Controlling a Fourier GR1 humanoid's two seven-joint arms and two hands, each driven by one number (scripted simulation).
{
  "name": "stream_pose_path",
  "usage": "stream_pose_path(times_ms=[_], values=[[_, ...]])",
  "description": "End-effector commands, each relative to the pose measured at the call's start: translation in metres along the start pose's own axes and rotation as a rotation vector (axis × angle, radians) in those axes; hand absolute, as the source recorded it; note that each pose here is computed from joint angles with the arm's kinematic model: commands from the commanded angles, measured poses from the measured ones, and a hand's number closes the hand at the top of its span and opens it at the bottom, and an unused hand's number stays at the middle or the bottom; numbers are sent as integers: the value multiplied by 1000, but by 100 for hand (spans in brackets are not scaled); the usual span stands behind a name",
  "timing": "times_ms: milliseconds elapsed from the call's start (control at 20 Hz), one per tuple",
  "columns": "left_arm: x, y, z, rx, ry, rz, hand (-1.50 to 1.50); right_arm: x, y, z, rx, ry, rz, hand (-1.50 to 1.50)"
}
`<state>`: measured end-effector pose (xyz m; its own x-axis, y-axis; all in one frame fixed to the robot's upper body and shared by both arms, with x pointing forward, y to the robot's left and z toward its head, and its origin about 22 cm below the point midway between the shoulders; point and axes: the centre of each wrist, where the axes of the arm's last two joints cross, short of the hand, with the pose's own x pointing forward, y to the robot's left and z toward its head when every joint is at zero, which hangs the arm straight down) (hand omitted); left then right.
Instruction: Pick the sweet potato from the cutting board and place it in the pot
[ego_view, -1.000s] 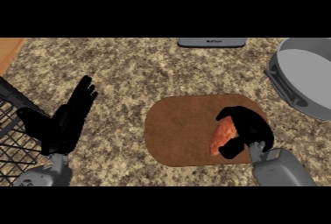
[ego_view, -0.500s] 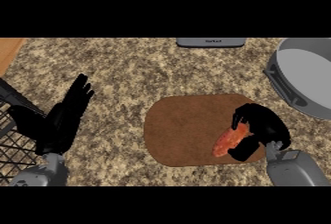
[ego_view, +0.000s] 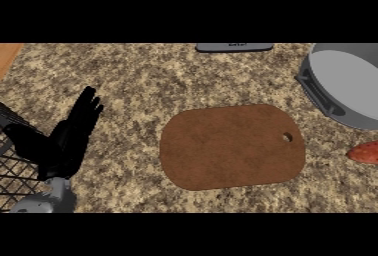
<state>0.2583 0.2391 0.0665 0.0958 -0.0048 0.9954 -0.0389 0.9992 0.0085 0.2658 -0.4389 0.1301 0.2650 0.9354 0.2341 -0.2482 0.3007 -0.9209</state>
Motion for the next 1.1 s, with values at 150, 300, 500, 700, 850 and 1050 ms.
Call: stream_pose_path(times_ms=[150, 300, 500, 700, 850, 1050], values=[[-1, 12, -1, -14, -10, -12, 0, -108, -70, 38, -290, -53, -12, 150], [2, 4, -6, -45, -2, -6, 0, -133, -106, 58, -357, -132, -55, 150], [-10, -17, -1, -54, -4, -14, 0, -142, -139, 69, -488, -229, -82, 150], [1, -11, -15, -45, -8, 4, 0, -144, -164, 81, -553, -402, -147, 150], [-16, -28, 0, -75, -7, -9, 0, -135, -189, 85, -590, -453, -181, 150], [0, -20, -15, -68, -15, -8, 0, -111, -207, 71, -549, -446, -230, 150]])
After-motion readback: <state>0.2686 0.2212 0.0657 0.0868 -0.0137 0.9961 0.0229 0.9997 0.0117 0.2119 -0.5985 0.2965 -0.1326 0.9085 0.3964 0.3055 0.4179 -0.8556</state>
